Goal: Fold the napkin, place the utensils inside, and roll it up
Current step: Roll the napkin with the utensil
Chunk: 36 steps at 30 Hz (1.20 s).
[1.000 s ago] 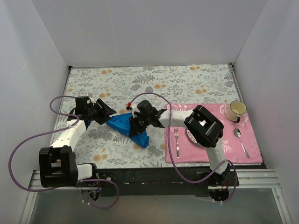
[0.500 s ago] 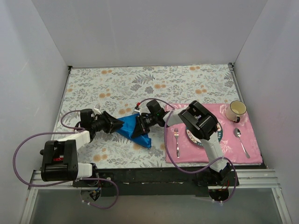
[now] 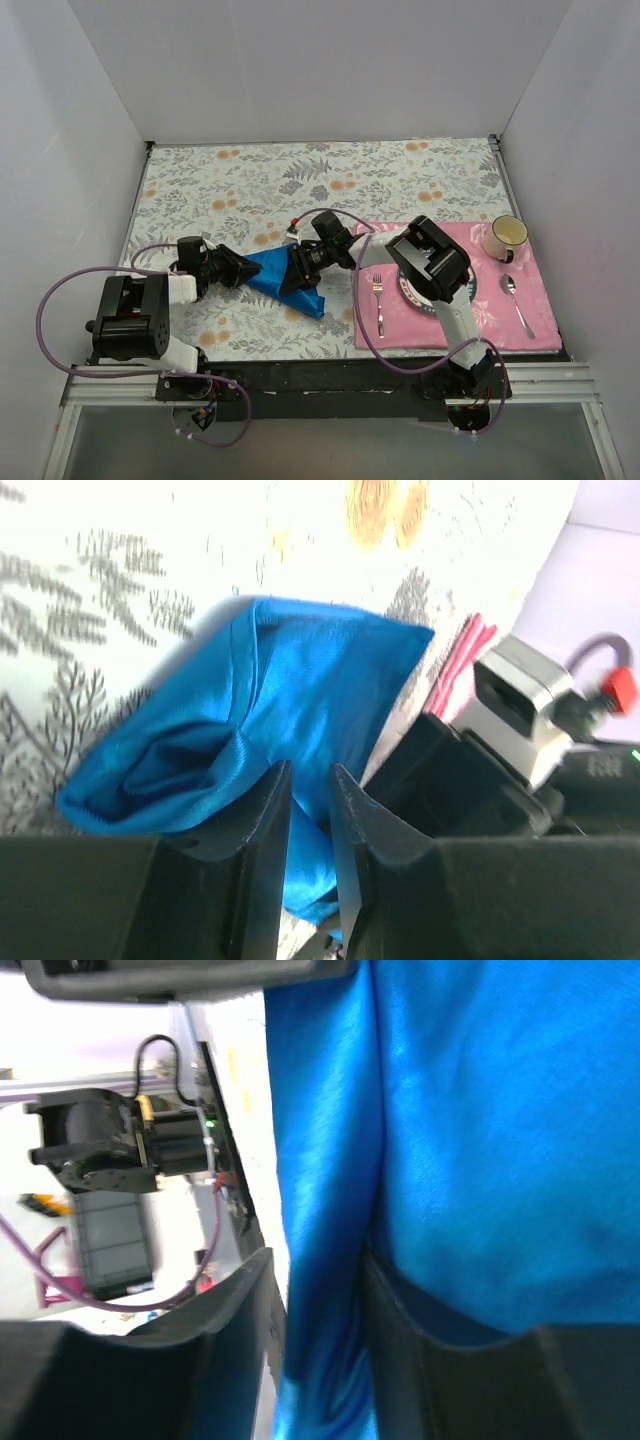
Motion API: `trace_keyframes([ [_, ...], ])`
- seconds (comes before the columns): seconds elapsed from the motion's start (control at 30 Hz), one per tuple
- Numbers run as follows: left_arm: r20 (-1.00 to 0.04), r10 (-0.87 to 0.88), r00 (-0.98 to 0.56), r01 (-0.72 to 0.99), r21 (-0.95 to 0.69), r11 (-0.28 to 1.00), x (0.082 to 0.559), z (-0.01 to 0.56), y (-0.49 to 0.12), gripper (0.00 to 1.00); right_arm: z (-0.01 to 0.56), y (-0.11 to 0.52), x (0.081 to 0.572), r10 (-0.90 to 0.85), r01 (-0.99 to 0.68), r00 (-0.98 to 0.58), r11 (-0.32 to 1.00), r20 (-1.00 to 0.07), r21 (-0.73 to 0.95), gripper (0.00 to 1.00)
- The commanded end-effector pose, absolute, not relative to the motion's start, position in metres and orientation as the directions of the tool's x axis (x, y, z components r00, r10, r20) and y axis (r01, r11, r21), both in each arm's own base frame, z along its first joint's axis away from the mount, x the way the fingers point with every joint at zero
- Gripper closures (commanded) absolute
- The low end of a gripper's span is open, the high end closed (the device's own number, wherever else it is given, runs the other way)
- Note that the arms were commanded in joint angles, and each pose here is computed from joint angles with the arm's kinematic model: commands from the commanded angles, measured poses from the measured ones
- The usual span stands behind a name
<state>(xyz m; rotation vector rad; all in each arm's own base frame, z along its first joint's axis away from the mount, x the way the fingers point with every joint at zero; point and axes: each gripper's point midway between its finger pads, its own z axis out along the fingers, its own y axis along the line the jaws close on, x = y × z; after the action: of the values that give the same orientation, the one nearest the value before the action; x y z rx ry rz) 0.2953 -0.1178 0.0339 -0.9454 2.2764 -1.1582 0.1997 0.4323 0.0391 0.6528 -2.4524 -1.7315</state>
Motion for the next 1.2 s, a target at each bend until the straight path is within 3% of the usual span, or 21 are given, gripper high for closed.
trace_keyframes([
  [0.0,-0.138,-0.741,-0.657,-0.403,-0.766,0.5,0.314,0.023,-0.102,0.79,0.058,0.426,0.212,-0.419,-0.463,-0.851,0.319,-0.316,0.827,0.45],
  [0.07,-0.138,-0.736,-0.663,-0.413,-0.752,0.513,0.314,0.017,-0.101,0.8,0.054,0.414,0.212,-0.461,-0.491,-0.838,0.399,-0.293,0.775,0.42],
  [0.13,-0.129,-0.736,-0.665,-0.423,-0.747,0.513,0.316,0.014,-0.101,0.8,0.062,0.411,0.229,-0.509,-0.628,-0.759,0.408,-0.406,0.663,0.37],
  [0.17,-0.132,-0.733,-0.667,-0.421,-0.745,0.517,0.317,0.013,-0.101,0.8,0.058,0.398,0.222,-0.547,-0.634,-0.751,0.44,-0.37,0.636,0.35],
  [0.3,-0.139,-0.723,-0.677,-0.413,-0.742,0.529,0.322,0.013,-0.101,0.81,0.064,0.372,0.23,-0.627,-0.783,-0.62,0.451,-0.472,0.429,0.26],
  [0.37,-0.133,-0.712,-0.689,-0.409,-0.74,0.534,0.322,0.011,-0.102,0.81,0.075,0.374,0.23,-0.658,-0.863,-0.505,0.394,-0.559,0.316,0.21],
  [0.6,-0.106,-0.687,-0.719,-0.425,-0.714,0.556,0.322,0.001,-0.103,0.83,0.09,0.405,0.222,-0.736,-0.956,-0.225,0.292,-0.639,0.0,0.16],
  [0.67,-0.104,-0.684,-0.722,-0.424,-0.715,0.556,0.322,0.001,-0.104,0.83,0.089,0.42,0.221,-0.745,-0.964,-0.176,0.262,-0.644,-0.039,0.14],
  [0.93,-0.102,-0.669,-0.736,-0.417,-0.711,0.566,0.322,0.001,-0.104,0.84,0.049,0.429,0.241,-0.865,-0.909,-0.095,0.277,-0.493,-0.312,0.14],
  [1.17,-0.125,-0.652,-0.748,-0.392,-0.71,0.585,0.327,0.009,-0.104,0.84,0.026,0.418,0.255,-0.878,-0.851,-0.121,0.332,-0.463,-0.407,0.25],
])
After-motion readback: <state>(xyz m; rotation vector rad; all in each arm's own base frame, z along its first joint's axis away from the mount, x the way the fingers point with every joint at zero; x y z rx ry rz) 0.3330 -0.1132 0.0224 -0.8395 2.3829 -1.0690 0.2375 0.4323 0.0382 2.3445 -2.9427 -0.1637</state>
